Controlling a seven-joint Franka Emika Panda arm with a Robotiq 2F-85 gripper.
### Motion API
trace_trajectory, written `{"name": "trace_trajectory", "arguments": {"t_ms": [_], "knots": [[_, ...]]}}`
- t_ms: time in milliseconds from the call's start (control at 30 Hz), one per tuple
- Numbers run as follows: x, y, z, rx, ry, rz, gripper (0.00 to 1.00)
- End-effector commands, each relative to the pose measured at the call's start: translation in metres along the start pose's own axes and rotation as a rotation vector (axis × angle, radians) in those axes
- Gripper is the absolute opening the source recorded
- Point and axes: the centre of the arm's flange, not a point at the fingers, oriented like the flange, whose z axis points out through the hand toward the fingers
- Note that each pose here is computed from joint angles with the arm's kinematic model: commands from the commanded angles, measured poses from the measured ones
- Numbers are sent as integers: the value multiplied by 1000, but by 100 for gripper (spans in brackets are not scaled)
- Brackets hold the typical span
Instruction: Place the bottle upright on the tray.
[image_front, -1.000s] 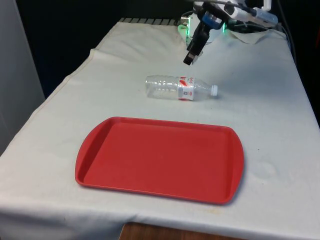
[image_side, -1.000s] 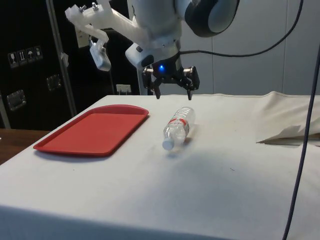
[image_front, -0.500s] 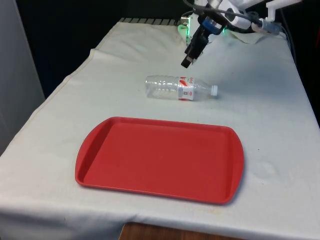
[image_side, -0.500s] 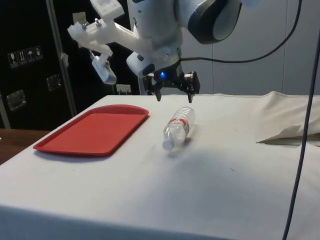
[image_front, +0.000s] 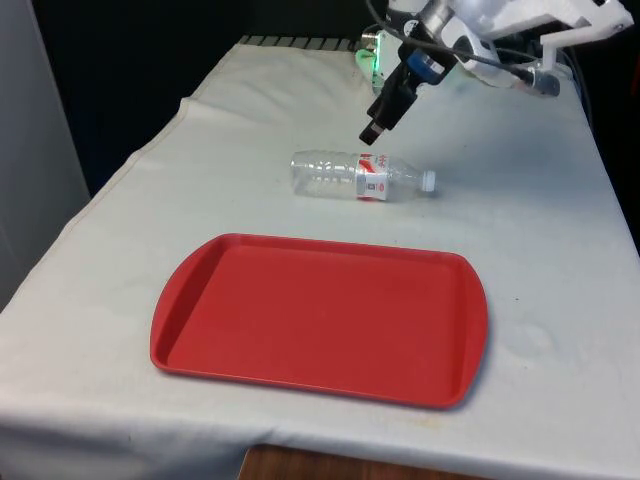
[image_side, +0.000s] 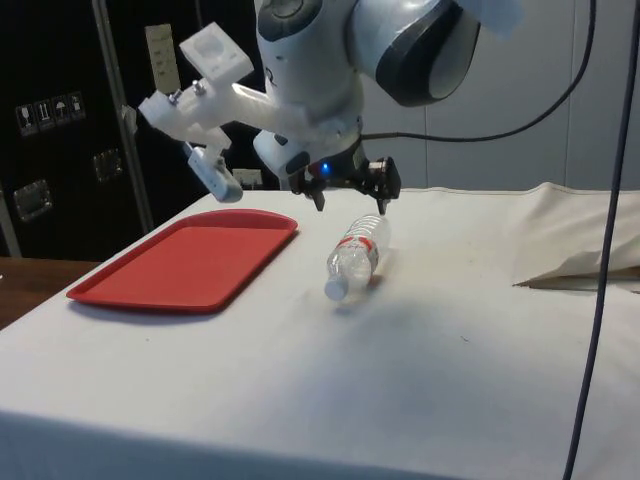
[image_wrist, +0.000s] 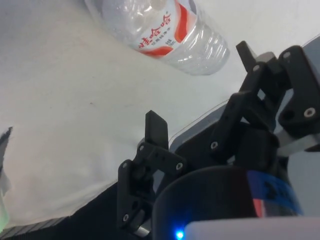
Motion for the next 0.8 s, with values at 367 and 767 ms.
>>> {"name": "trace_trajectory", "arguments": {"t_ms": [367,767], "knots": [[23,4,15,7,-74,2,100],[44,7,26,17,-128,10,100]]}}
